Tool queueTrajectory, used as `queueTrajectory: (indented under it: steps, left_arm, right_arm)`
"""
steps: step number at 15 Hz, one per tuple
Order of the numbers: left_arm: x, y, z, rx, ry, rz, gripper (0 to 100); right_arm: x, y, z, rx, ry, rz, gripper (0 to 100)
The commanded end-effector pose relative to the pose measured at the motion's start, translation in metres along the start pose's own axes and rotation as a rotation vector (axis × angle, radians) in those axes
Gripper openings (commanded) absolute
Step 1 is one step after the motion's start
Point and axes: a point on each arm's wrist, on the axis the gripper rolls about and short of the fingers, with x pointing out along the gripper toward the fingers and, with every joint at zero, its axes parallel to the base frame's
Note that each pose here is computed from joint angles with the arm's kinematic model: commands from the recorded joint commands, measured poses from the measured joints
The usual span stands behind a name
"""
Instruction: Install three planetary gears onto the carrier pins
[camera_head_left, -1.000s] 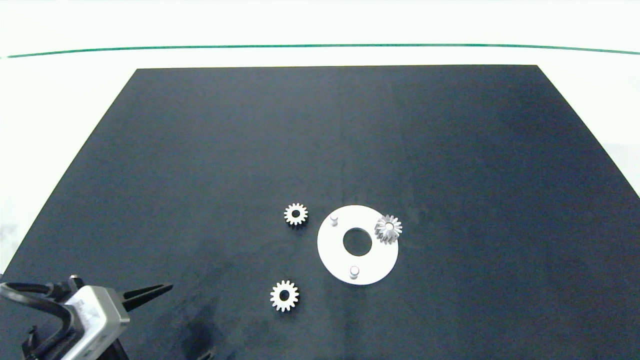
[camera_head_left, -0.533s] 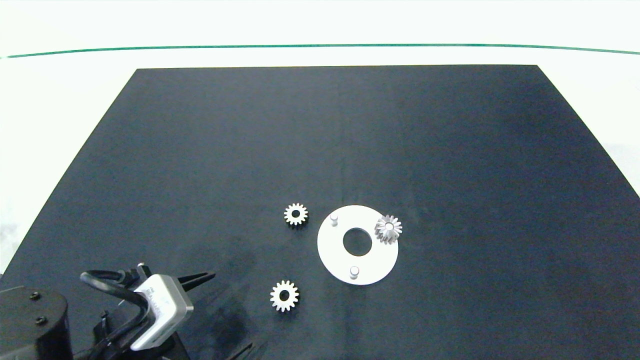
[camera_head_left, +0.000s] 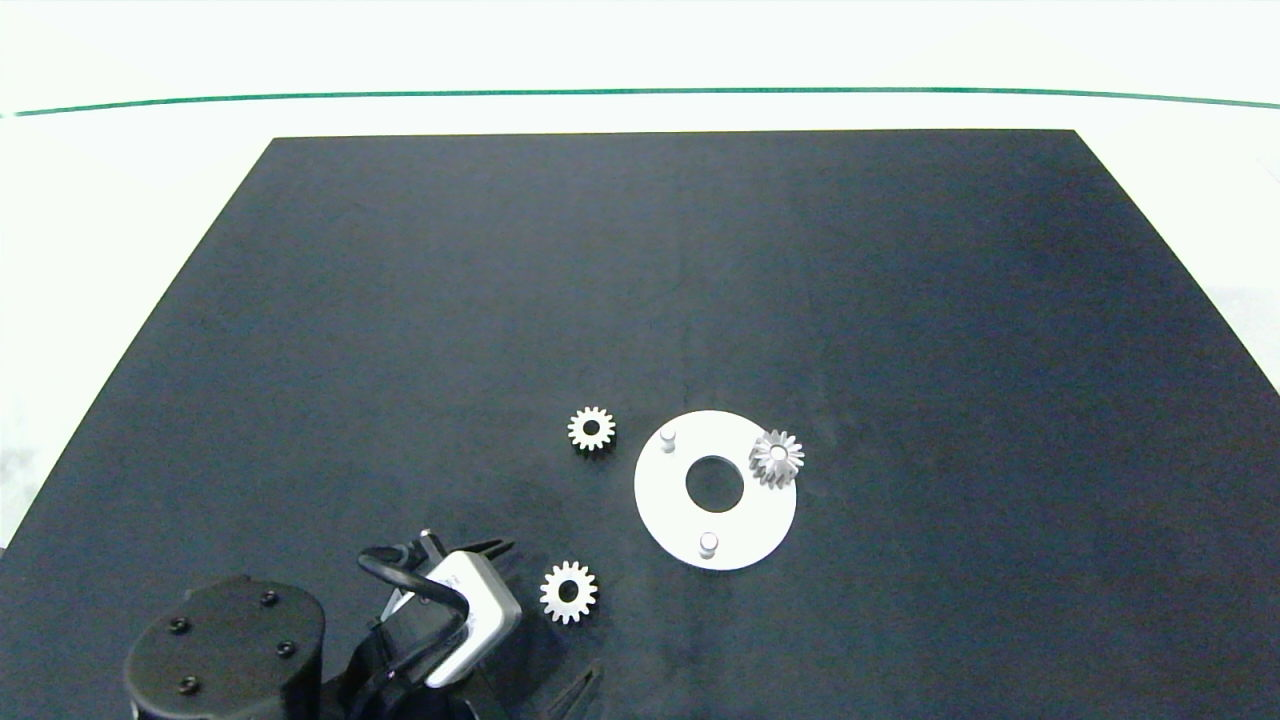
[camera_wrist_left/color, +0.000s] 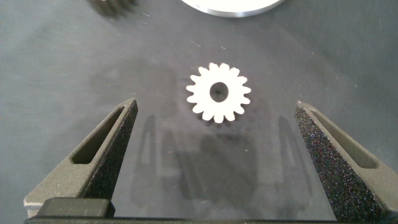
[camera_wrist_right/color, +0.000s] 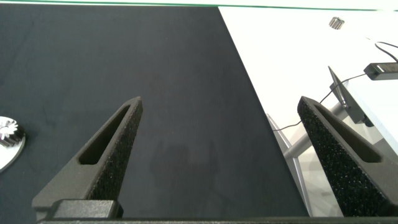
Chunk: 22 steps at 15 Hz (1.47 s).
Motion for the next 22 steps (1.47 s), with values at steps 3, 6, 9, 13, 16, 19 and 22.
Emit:
queueTrajectory:
  steps: [3,6,9,13,16,19,22]
  left_arm:
    - [0.017,-0.004,-0.004,0.008,0.019,-0.006,100]
    - [0.021,-0.006,-0.006,0.011,0.026,-0.003,98]
    - [0.023,-0.006,-0.006,0.012,0.026,-0.003,92]
    - [0.027,-0.004,-0.001,0.010,0.005,0.005,84]
    - [0.028,-0.003,0.001,0.010,-0.001,0.009,78]
    - [0.028,-0.003,0.001,0.013,-0.001,0.011,72]
    - [0.029,-0.003,0.000,0.013,0.005,0.013,66]
  right_arm:
    - [0.000,0.000,0.000,-0.003,0.004,-0.001,100]
    - [0.000,0.000,-0.001,-0.006,0.009,-0.001,100]
    - [0.000,0.000,-0.001,-0.006,0.008,-0.001,100]
    - [0.000,0.000,-0.001,-0.006,0.009,-0.001,100]
    - [0.000,0.000,-0.002,-0.007,0.010,-0.001,100]
    - [0.000,0.000,-0.002,-0.007,0.010,0.000,100]
    - [0.000,0.000,-0.002,-0.010,0.016,0.001,100]
